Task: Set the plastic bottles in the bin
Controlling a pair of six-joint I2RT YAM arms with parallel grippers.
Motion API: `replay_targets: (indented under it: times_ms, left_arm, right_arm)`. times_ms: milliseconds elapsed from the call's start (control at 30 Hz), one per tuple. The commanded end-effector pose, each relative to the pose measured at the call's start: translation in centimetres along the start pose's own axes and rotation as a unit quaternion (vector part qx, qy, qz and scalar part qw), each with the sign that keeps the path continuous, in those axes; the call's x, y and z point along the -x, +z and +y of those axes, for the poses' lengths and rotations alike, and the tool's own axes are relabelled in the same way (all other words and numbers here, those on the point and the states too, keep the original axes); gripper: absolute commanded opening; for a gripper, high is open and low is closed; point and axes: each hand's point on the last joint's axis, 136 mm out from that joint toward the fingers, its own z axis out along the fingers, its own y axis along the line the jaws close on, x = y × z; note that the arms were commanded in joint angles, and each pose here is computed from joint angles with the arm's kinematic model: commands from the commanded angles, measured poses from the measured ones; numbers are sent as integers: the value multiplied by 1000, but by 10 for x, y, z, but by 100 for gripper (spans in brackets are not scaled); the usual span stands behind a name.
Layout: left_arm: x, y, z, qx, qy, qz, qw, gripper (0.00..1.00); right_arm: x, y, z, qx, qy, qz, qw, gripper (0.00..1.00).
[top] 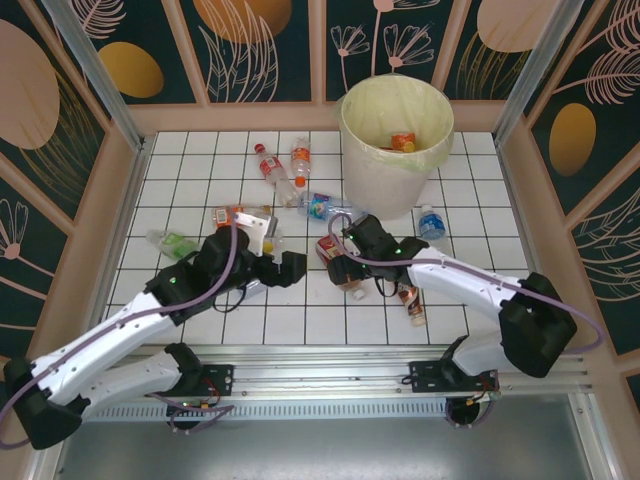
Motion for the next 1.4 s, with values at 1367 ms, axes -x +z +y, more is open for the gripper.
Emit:
replay_targets:
  times_ms: [1367]
  left_arm:
    - [7,-38,3,-18,91,-83,992,99]
  right_arm:
    - [20,83,-2,-116,-87,72,987,78]
